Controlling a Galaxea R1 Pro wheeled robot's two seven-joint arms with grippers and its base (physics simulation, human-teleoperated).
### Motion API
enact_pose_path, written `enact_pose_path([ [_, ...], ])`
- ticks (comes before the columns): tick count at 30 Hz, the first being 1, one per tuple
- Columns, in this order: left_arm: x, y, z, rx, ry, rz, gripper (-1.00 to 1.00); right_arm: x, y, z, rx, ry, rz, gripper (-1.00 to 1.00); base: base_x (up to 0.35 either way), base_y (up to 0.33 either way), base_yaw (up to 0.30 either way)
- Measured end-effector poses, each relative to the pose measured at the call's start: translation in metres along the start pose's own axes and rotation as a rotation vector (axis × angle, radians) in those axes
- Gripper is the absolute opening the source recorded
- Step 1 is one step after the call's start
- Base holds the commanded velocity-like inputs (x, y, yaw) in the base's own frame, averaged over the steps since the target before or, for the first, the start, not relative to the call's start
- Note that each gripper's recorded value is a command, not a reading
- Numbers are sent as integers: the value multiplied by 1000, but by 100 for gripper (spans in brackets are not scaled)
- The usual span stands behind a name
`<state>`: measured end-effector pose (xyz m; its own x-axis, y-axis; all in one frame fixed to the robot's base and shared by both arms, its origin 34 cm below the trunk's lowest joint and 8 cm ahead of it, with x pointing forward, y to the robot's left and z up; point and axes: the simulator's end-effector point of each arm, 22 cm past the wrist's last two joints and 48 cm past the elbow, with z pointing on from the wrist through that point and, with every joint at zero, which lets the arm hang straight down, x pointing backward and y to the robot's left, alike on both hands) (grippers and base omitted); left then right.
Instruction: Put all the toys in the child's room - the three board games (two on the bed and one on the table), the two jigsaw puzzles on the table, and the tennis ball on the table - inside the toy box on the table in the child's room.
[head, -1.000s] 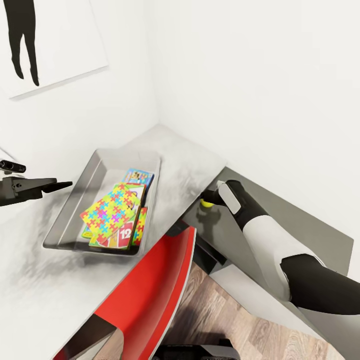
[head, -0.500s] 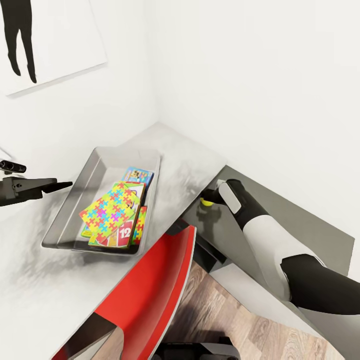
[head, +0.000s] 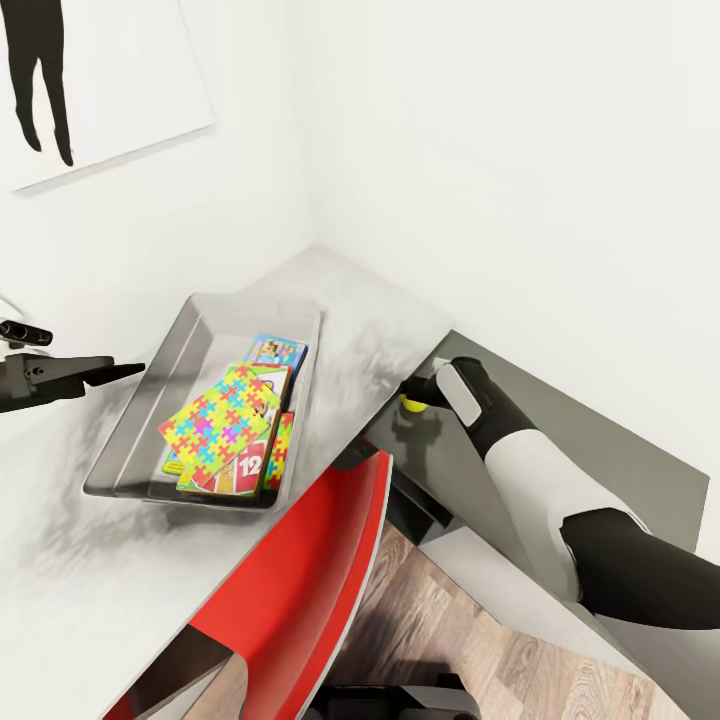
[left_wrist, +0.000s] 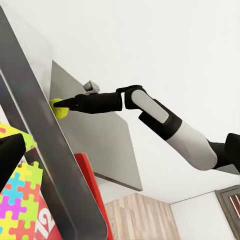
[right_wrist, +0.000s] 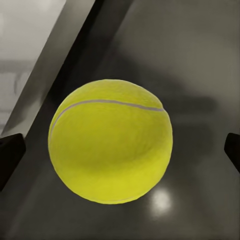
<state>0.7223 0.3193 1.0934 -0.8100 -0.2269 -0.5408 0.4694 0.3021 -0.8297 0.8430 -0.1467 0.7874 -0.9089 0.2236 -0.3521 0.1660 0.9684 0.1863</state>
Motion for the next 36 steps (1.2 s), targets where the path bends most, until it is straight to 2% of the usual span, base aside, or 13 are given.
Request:
enact_pose_path([
  [7, 0, 0, 0, 0, 0, 1, 100, 0, 0, 0, -1, 0, 0, 100, 0, 0, 0],
  [8, 0, 0, 0, 1, 1, 1, 100, 0, 0, 0, -1, 0, 0, -100, 0, 0, 0],
  [36, 1, -1, 2, 1, 6, 2, 100, -1, -1, 0, -1, -1, -1, -100, 0, 0, 0],
])
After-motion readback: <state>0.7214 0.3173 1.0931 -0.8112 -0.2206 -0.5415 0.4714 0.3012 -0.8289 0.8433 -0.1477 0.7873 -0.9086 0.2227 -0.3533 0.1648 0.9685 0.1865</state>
